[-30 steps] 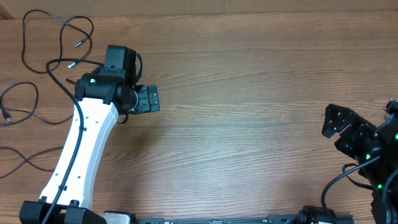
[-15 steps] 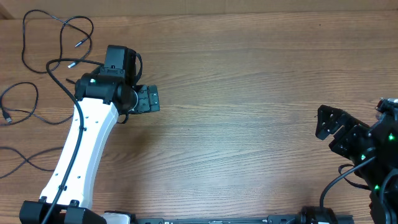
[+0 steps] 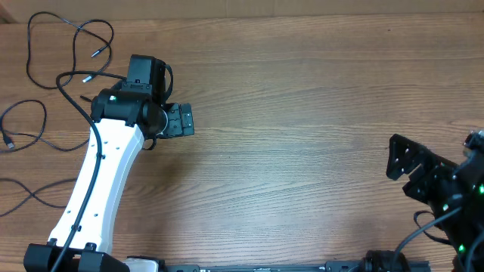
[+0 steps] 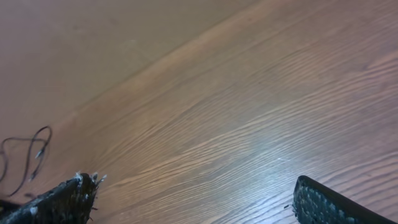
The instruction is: Untangle cables
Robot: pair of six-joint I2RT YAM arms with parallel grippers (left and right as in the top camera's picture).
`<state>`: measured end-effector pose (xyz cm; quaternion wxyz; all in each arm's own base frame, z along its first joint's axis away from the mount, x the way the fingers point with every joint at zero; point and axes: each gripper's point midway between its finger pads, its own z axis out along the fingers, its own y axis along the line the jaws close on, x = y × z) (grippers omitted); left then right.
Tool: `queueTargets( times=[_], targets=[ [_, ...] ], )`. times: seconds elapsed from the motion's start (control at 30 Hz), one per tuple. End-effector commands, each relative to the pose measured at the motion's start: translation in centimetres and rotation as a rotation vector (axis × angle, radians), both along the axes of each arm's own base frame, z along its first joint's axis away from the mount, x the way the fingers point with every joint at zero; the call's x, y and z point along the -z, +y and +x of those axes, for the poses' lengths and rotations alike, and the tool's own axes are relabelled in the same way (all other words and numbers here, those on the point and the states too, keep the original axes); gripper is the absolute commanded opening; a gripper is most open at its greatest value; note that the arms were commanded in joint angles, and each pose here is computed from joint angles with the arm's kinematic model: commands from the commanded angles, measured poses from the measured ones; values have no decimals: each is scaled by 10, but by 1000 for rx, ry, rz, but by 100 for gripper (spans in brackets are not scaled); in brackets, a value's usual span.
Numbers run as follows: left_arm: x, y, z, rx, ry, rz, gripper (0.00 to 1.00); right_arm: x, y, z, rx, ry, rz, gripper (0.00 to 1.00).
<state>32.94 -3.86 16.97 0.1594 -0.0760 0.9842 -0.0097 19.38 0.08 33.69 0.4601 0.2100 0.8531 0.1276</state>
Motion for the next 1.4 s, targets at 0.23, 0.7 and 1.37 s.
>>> queueTargets(
  times=[0.23, 0.7, 1.37],
  targets=[
    [4, 3, 0, -21, 10, 6, 100, -15, 19, -24, -103, -97, -2, 100],
    [4, 3, 0, -21, 9, 6, 100, -12, 19, -31, -103, -89, -2, 100],
    [4, 3, 0, -21, 10, 6, 100, 4, 19, -40, -104, -16, -1, 100]
  ],
)
